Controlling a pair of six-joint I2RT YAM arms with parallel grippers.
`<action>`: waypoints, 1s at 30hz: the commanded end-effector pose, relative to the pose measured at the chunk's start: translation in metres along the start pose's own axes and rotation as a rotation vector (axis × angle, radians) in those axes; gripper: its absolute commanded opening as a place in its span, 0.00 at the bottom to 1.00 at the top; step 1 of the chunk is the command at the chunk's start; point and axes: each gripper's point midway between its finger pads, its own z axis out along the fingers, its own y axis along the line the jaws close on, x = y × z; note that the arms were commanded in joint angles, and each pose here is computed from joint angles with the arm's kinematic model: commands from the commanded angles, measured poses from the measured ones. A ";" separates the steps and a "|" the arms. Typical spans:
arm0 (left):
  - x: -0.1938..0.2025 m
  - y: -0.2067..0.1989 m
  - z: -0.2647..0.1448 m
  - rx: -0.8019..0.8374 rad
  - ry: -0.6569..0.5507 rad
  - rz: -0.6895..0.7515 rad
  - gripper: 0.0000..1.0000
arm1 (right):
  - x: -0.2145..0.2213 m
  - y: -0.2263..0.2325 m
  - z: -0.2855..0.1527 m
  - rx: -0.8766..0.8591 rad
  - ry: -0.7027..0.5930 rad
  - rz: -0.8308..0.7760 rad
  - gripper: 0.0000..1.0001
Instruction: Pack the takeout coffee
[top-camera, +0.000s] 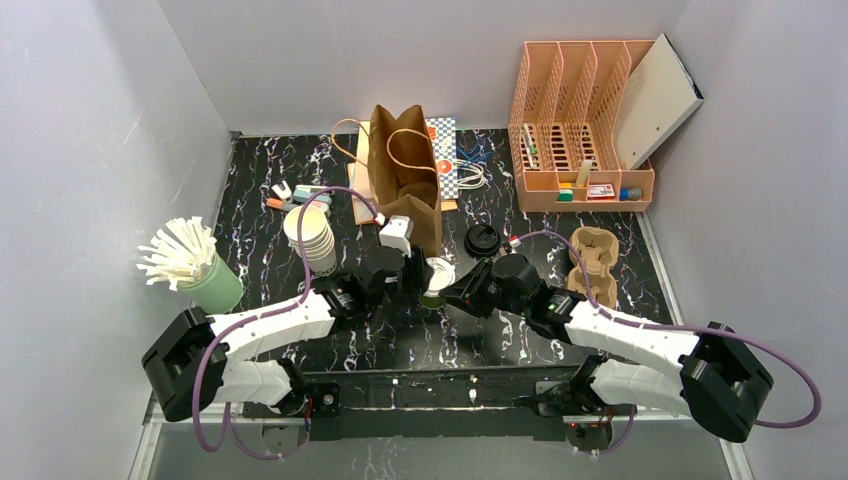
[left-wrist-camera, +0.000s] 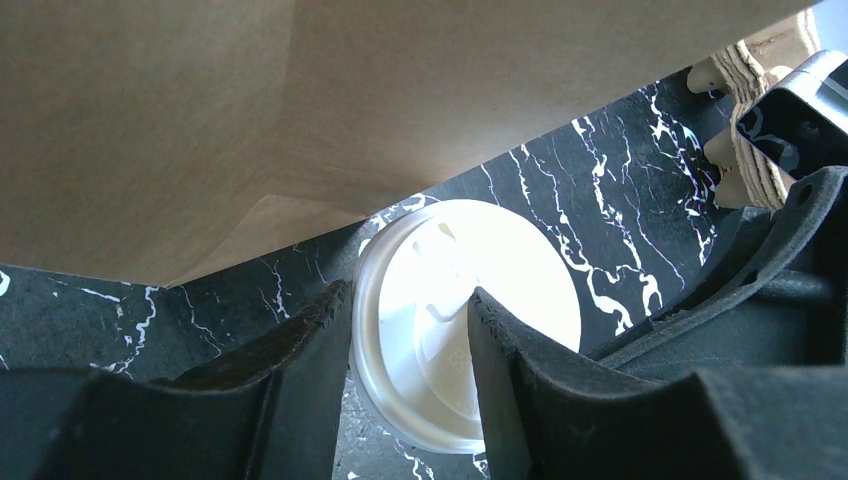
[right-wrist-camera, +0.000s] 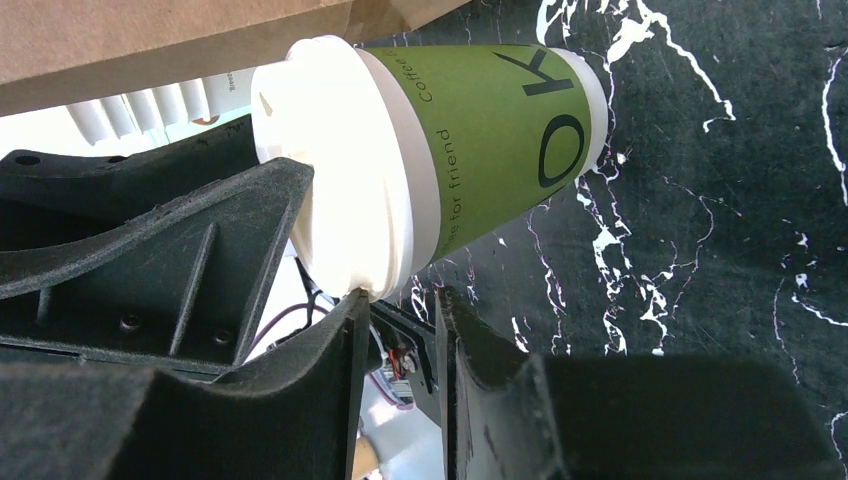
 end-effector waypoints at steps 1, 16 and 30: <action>0.048 0.002 -0.010 0.030 0.168 0.032 0.43 | 0.000 -0.141 -0.011 0.507 -0.030 -0.055 0.36; 0.038 -0.002 -0.011 0.025 0.156 0.037 0.43 | -0.007 -0.060 -0.013 0.236 -0.011 -0.217 0.39; 0.002 -0.021 -0.018 0.061 0.105 0.042 0.50 | -0.026 0.007 -0.045 0.044 -0.083 -0.481 0.68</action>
